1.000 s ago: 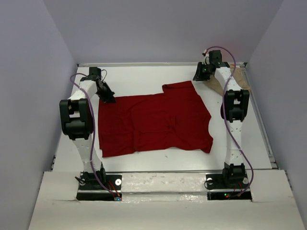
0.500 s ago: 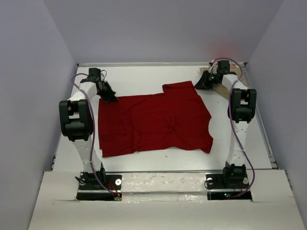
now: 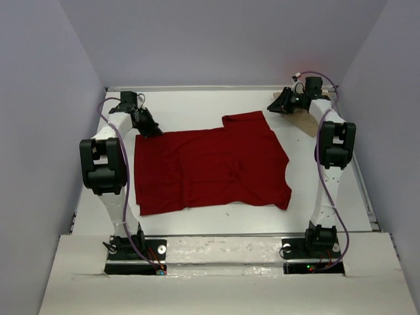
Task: Fold and stack the t-shirts
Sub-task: Fold the tshirt
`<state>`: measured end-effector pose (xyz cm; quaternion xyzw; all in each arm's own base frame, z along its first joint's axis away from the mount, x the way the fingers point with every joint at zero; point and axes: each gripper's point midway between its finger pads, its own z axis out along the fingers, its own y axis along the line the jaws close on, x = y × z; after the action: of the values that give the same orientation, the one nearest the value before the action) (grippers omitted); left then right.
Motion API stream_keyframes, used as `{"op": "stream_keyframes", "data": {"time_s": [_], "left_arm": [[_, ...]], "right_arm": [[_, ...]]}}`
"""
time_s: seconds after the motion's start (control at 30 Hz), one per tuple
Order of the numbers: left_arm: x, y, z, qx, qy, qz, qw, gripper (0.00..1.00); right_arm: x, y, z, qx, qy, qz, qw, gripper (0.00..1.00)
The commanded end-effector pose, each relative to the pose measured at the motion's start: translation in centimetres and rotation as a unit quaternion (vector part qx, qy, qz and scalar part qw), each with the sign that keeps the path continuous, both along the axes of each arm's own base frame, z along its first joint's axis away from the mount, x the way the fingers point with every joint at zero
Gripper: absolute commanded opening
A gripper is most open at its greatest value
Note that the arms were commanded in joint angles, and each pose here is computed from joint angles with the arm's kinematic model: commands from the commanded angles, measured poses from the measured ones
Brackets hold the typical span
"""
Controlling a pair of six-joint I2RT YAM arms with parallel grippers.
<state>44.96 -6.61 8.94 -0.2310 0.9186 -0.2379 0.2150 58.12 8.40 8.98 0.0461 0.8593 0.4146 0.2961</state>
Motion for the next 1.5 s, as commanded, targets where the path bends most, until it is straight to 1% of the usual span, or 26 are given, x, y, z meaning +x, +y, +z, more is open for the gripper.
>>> {"op": "stream_keyframes", "data": {"time_s": [0.0,0.1,0.17,0.27,0.37,0.7,0.87,0.97,1.07,1.47], "left_arm": [[-0.3,-0.8,2.2,-0.009,-0.028,-0.018,0.999,0.04],[-0.1,-0.7,2.3,-0.008,-0.029,-0.017,0.999,0.04],[0.0,-0.7,2.4,-0.009,-0.031,-0.016,0.999,0.04],[0.0,-0.7,2.6,-0.008,-0.033,-0.016,0.999,0.04],[0.0,-0.6,2.6,-0.006,-0.033,-0.015,0.999,0.04],[-0.1,-0.6,2.6,-0.004,-0.033,-0.013,0.999,0.04],[-0.2,-0.5,2.7,-0.004,-0.034,-0.012,0.999,0.04],[-0.2,-0.5,2.7,-0.003,-0.034,-0.013,0.999,0.04],[-0.2,-0.5,2.7,-0.003,-0.035,-0.012,0.999,0.04],[-0.4,-0.5,2.7,-0.003,-0.033,-0.015,0.999,0.04]], "right_arm": [[0.9,1.4,2.6,0.039,-0.039,0.028,0.998,0.3],[1.1,1.5,2.4,0.047,-0.033,0.023,0.998,0.3],[1.5,1.0,1.7,0.032,-0.026,0.006,0.999,0.29],[1.3,0.9,1.1,0.029,-0.015,0.002,0.999,0.29],[1.2,0.4,-0.1,0.008,-0.002,-0.012,1.0,0.29],[1.3,0.0,-1.1,-0.004,0.004,-0.02,1.0,0.29],[0.7,0.4,-2.3,-0.013,0.015,-0.016,1.0,0.32],[0.2,0.4,-3.4,-0.032,0.02,-0.019,0.999,0.34],[-0.2,1.8,-3.9,-0.036,0.025,-0.008,0.999,0.34],[0.5,2.3,-3.3,-0.034,0.015,-0.004,0.999,0.34]]}}
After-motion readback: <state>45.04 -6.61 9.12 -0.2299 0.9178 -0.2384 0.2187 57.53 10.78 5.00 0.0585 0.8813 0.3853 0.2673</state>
